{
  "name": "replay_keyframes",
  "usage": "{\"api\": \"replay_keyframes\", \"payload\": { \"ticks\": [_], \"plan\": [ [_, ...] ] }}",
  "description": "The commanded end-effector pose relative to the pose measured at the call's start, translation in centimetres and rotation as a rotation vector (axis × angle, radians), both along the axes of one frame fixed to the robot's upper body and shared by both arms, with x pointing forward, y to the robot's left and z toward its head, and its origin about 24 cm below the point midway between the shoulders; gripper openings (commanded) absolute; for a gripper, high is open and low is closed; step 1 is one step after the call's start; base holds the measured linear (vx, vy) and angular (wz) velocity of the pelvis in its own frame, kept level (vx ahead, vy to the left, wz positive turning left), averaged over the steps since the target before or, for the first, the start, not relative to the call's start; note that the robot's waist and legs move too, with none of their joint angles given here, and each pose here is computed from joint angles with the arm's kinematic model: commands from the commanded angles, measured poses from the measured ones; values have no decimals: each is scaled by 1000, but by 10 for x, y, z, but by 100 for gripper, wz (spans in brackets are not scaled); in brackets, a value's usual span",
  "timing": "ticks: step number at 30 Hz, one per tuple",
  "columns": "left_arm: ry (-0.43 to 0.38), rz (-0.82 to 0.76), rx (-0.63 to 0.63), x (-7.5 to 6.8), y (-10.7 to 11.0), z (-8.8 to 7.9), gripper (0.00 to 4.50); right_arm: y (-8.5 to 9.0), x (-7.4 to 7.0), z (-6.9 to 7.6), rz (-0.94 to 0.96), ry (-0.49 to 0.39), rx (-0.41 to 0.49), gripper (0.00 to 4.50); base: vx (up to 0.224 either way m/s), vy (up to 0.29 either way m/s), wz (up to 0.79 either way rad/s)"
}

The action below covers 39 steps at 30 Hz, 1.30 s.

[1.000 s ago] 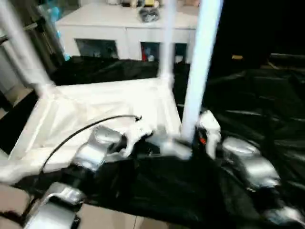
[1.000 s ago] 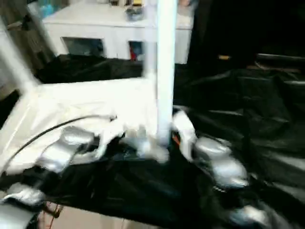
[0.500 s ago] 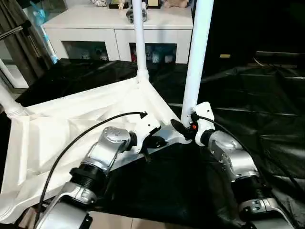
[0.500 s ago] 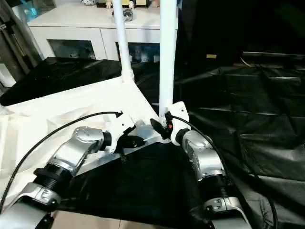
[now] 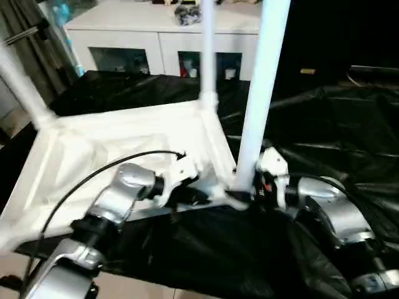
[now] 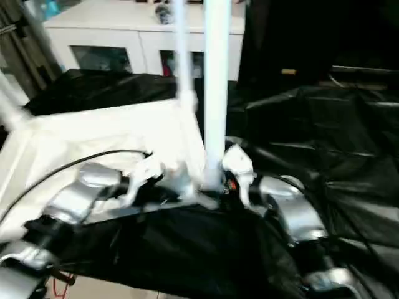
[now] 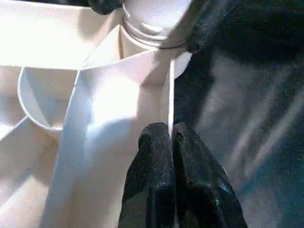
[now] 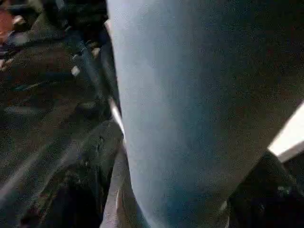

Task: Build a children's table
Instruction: Rotate leg to tighten

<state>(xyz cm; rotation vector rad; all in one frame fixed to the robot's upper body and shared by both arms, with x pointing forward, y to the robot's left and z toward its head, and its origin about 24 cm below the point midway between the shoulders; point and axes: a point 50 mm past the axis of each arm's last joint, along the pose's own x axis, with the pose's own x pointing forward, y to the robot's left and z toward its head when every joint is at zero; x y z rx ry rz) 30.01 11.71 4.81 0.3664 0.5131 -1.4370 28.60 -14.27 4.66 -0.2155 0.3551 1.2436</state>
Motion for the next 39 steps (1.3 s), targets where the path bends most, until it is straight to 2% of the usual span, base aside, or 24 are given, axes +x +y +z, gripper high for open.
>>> {"api": "replay_keyframes", "payload": {
  "ticks": [1,3,5,11,13,16,17,20,23,30,32,36,37,38,39],
  "plan": [
    [-15,-81,-51,-3,-13,8,0,12,-18,-28,102,183,-40,346,0,0,0],
    [-18,-79,-48,-3,-11,8,0,12,-17,-27,99,187,-34,369,0,0,0],
    [-23,-73,-43,-1,-10,8,0,14,-16,-26,105,136,-59,376,0,0,0],
    [-27,-74,-44,-1,-9,8,0,17,-19,-28,119,137,-57,376,0,0,0],
    [-24,-70,-45,-2,-9,7,0,19,-18,-29,106,153,-44,351,0,0,0],
    [-18,-72,-51,-3,-10,7,0,21,-19,-28,106,164,-17,351,0,0,0],
    [-15,-73,-53,-3,-10,6,0,22,-19,-28,108,169,-7,323,0,0,0],
    [-11,-76,-55,-4,-10,6,0,22,-20,-27,111,171,0,311,0,0,0],
    [-3,-81,-56,-6,-10,6,0,22,-22,-27,122,178,13,277,0,0,0],
    [10,-58,-59,-7,-11,2,0,22,-25,-29,117,199,17,266,0,0,0],
    [13,2,-54,-5,-14,-1,0,24,-23,-31,70,198,31,266,0,0,0],
    [-17,177,-48,5,-24,-6,0,29,-4,-42,-183,150,12,264,0,0,0],
    [-17,177,-48,5,-24,-6,0,29,-4,-42,-183,150,12,264,0,0,0],
    [-20,260,-59,10,-35,-8,0,35,7,-49,-354,155,-6,264,0,0,0],
    [-23,291,-65,12,-42,-8,0,38,12,-52,-437,160,-15,264,0,0,0]
  ]
}}
